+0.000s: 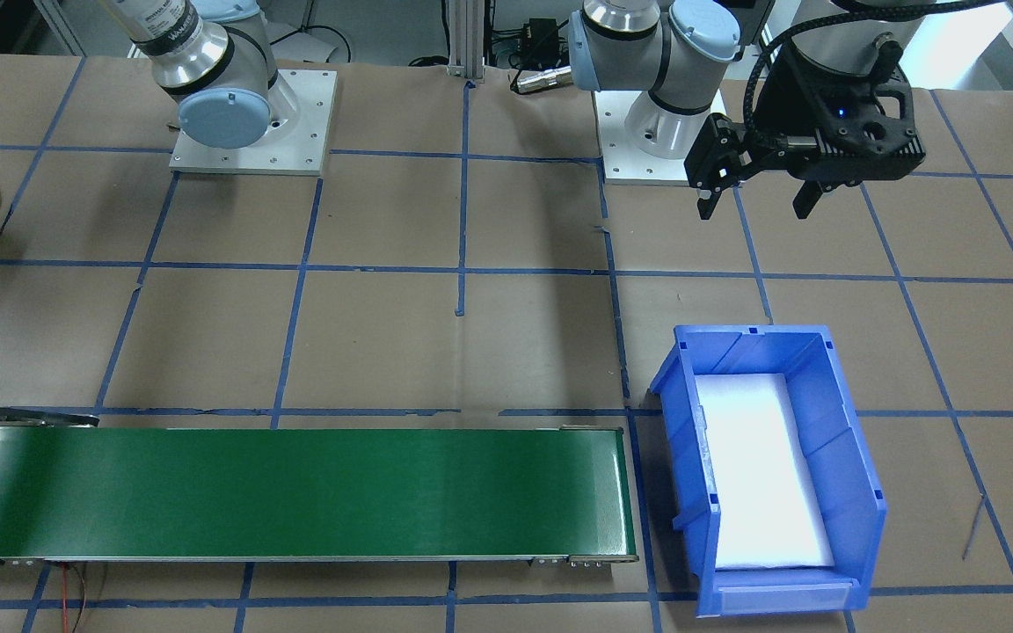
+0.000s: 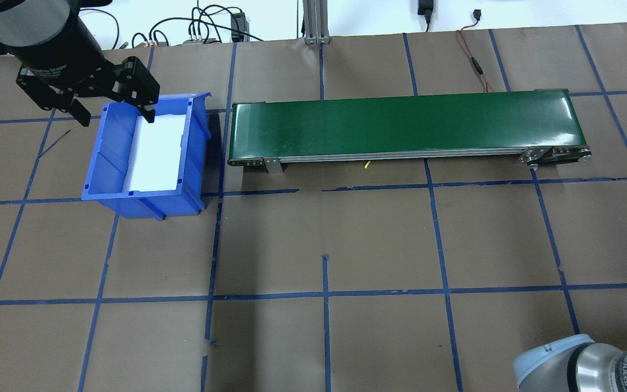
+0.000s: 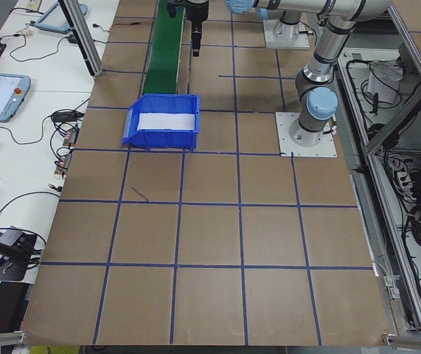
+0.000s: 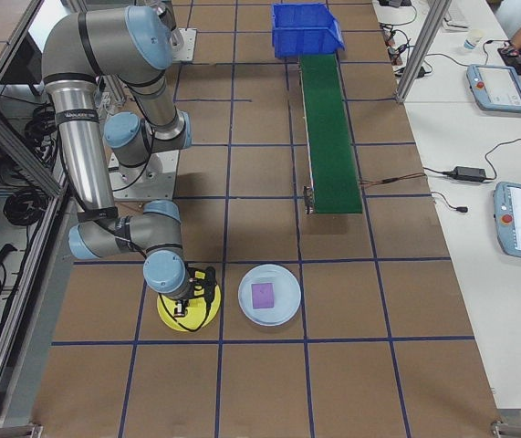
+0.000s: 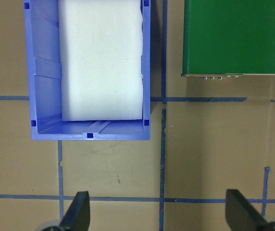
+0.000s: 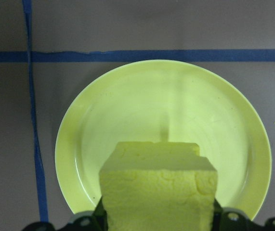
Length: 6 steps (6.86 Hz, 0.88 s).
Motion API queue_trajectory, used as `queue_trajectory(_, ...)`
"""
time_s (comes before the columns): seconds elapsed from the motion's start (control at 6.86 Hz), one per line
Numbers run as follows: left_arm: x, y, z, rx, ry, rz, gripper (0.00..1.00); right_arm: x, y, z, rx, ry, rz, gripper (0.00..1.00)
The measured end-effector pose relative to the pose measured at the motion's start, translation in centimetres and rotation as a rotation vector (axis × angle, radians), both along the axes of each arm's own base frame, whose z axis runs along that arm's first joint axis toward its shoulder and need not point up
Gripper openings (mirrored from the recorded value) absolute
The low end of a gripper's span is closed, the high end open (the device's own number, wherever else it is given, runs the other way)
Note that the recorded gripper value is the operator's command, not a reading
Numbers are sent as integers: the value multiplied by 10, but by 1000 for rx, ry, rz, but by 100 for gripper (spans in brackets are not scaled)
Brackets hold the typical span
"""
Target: Move block left to right into plate
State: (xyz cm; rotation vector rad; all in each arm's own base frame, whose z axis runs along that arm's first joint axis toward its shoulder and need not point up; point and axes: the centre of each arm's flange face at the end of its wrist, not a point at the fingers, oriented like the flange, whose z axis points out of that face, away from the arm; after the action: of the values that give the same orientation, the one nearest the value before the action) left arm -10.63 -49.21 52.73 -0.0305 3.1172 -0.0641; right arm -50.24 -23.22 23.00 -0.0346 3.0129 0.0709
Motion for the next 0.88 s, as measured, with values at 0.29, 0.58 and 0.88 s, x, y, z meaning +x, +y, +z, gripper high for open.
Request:
queue_trajectory(0.29, 0, 0, 0, 0, 0, 1, 100, 0, 0, -1, 0, 1, 0, 98)
queue_trajectory(0.58, 1, 0, 0, 0, 0, 2, 100, -1, -2, 10, -3, 21, -2, 94)
queue_trajectory(0.88, 1, 0, 0, 0, 0, 1, 100, 10, -43, 79, -34, 129, 40, 95)
